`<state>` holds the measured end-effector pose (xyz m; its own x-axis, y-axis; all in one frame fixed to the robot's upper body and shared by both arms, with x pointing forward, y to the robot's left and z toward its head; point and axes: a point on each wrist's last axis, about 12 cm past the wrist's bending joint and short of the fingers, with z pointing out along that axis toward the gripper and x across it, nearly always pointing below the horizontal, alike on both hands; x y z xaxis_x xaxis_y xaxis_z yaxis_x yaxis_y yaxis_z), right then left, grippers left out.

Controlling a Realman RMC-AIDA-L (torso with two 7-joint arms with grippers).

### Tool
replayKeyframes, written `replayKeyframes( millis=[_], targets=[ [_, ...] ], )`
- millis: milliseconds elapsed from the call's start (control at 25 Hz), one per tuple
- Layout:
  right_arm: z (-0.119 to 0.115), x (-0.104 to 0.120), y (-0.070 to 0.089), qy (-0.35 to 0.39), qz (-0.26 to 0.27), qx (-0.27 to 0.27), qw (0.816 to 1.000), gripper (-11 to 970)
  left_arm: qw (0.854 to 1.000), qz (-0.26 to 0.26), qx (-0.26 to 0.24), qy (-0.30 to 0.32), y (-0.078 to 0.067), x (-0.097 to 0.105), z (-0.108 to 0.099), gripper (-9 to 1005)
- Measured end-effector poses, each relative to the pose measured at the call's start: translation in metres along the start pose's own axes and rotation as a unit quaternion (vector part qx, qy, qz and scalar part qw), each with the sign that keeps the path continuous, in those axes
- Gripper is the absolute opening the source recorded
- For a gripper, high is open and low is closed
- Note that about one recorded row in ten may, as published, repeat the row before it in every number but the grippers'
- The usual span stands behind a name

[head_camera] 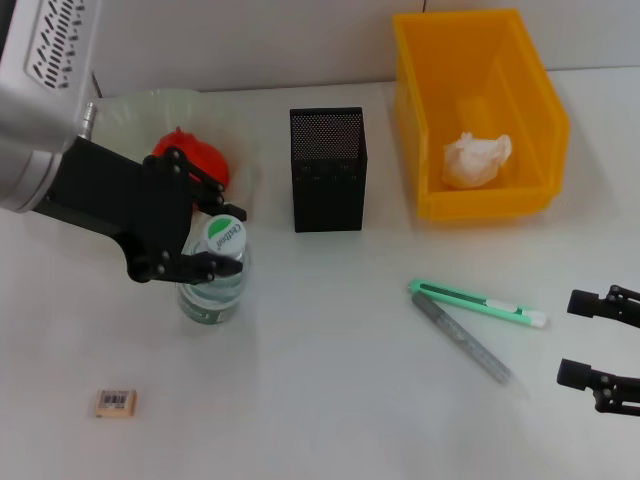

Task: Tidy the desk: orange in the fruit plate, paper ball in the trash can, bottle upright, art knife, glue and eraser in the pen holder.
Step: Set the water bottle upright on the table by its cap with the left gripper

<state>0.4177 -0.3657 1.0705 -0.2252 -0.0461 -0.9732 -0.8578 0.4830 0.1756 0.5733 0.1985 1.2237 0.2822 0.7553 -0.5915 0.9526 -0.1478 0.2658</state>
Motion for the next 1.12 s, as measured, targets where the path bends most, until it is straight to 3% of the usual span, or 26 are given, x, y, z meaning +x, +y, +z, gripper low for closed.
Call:
replayKeyframes(
  millis=[360,520,600,1120],
  targets=[
    [0.003,-0.002,-0.002,-0.002,-0.003,-0.003,1.000,833,0.998,-0.053,-0.018,-0.007,-0.001,0.010,-0.008,441],
    [0.004,-0.003,-0.003,-0.003,-0.004,-0.004,1.000,833,0.998,-0.053,-0.018,-0.007,-0.001,0.010,-0.008,441],
    [0.005,-0.003,-0.004,-0.002,-0.005,-0.003,1.000,833,0.996,-0.081,-0.028,-0.011,0.001,0.012,-0.015,441],
    [0.006,-0.002,-0.004,-0.003,-0.009,-0.001,1.000,834,0.994,-0.106,-0.034,0.000,0.003,0.014,-0.024,440]
  ],
)
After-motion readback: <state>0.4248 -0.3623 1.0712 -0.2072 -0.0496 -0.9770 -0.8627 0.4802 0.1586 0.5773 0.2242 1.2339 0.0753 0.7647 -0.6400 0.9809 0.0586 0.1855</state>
